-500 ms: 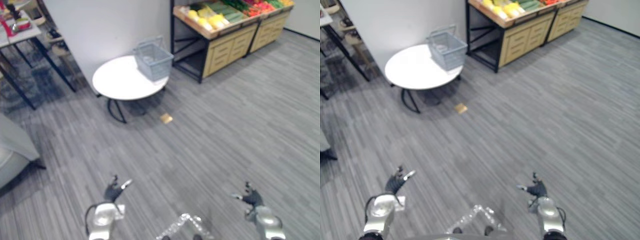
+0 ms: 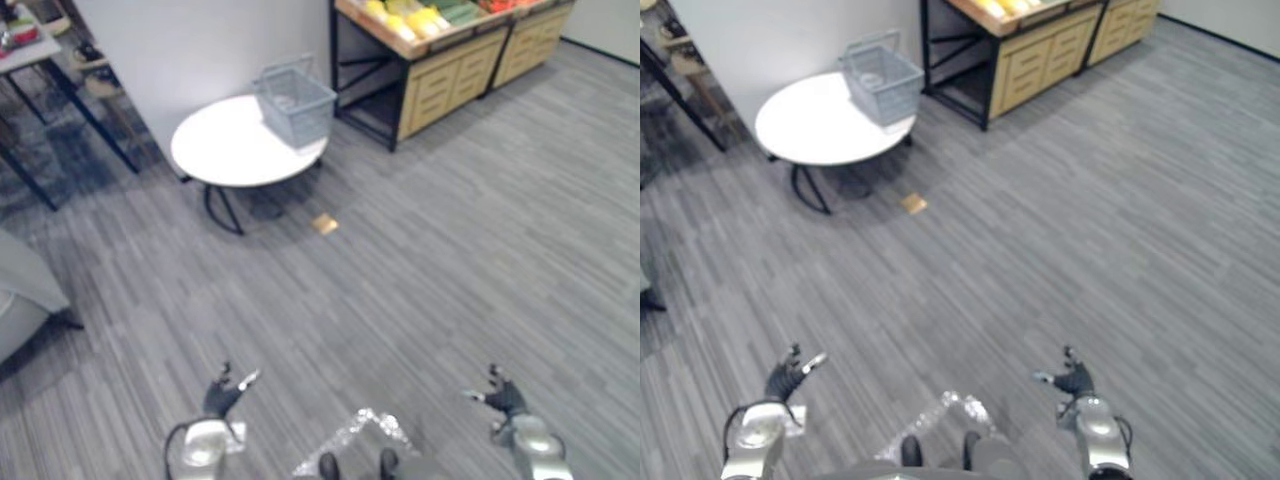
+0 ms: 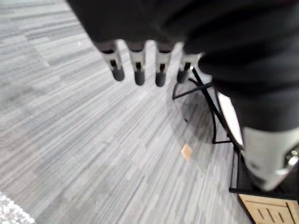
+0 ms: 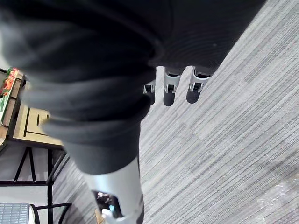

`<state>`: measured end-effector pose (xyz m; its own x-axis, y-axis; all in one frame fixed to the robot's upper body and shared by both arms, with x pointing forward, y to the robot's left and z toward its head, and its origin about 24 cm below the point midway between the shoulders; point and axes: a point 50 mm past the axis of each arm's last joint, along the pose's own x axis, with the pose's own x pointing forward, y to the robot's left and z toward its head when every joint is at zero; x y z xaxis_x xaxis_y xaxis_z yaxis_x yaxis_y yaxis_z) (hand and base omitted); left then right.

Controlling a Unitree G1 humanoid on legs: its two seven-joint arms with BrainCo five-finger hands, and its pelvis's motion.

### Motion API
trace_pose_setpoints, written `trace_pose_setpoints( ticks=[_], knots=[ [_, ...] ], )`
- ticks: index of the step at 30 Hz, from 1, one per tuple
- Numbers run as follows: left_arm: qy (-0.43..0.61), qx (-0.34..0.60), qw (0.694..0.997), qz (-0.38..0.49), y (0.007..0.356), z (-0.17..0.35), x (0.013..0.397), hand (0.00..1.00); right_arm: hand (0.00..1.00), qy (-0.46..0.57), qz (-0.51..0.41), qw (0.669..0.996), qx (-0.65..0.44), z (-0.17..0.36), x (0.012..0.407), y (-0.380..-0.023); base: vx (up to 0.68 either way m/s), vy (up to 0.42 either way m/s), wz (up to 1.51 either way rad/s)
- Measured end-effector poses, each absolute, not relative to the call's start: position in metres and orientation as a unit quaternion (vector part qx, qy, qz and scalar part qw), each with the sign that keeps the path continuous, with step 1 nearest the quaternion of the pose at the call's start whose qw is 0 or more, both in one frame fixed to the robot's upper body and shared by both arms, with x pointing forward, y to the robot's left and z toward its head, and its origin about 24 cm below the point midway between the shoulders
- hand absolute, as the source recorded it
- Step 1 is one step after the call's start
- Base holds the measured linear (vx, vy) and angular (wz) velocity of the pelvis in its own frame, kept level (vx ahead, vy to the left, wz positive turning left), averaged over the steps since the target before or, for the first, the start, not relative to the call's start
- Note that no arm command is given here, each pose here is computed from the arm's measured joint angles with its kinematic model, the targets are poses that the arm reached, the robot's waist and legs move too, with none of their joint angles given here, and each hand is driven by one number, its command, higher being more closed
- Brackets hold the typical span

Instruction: Pick vegetable in the basket

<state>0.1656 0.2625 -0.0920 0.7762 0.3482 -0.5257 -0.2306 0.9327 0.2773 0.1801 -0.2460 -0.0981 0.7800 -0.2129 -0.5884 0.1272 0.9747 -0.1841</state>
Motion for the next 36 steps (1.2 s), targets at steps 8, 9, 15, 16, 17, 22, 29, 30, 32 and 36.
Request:
trace_pose_setpoints(
  ticks=[8, 9, 15, 16, 17, 22, 29, 30, 32, 36],
  knots=[
    [0.328, 0.090, 0.928, 0.154, 0.260, -0.103, 0.144, 0.00, 0.00, 0.285, -0.079, 0.950, -0.102, -0.081, 0.197, -0.256, 0.16, -0.040, -0.12],
    [0.334, 0.090, 0.926, 0.152, 0.260, -0.105, 0.140, 0.00, 0.00, 0.272, -0.084, 0.952, -0.114, -0.073, 0.204, -0.263, 0.43, 0.148, -0.28],
    [0.348, 0.092, 0.921, 0.150, 0.257, -0.110, 0.130, 0.00, 0.00, 0.176, -0.093, 0.967, -0.159, -0.024, 0.254, -0.275, 0.55, 0.244, -0.32],
    [0.353, 0.090, 0.920, 0.148, 0.254, -0.112, 0.127, 0.00, 0.00, 0.161, -0.090, 0.970, -0.157, -0.019, 0.257, -0.270, 0.57, 0.246, -0.02],
    [0.357, 0.091, 0.918, 0.146, 0.255, -0.113, 0.125, 0.00, 0.00, 0.151, -0.086, 0.973, -0.150, -0.017, 0.260, -0.264, 0.73, 0.284, 0.16],
    [0.325, 0.116, 0.932, 0.111, 0.250, -0.104, 0.151, 0.00, 0.00, 0.057, -0.083, 0.979, -0.175, 0.020, 0.278, -0.245, 0.76, 0.133, 0.48],
    [0.275, 0.150, 0.947, 0.068, 0.239, -0.087, 0.199, 0.00, 0.00, -0.071, -0.123, 0.958, -0.249, 0.086, 0.302, -0.248, 0.72, -0.231, 0.94],
    [0.290, 0.148, 0.943, 0.070, 0.239, -0.093, 0.188, 0.00, 0.00, -0.087, -0.112, 0.951, -0.276, 0.094, 0.306, -0.241, 0.68, -0.318, 0.58],
    [0.321, 0.142, 0.934, 0.067, 0.234, -0.106, 0.167, 0.00, 0.00, -0.099, -0.089, 0.940, -0.315, 0.099, 0.311, -0.231, 0.72, -0.380, 0.39],
    [0.358, 0.119, 0.924, 0.067, 0.221, -0.120, 0.147, 0.00, 0.00, -0.144, -0.046, 0.926, -0.347, 0.121, 0.331, -0.193, 0.79, -0.413, 0.13]
  ],
)
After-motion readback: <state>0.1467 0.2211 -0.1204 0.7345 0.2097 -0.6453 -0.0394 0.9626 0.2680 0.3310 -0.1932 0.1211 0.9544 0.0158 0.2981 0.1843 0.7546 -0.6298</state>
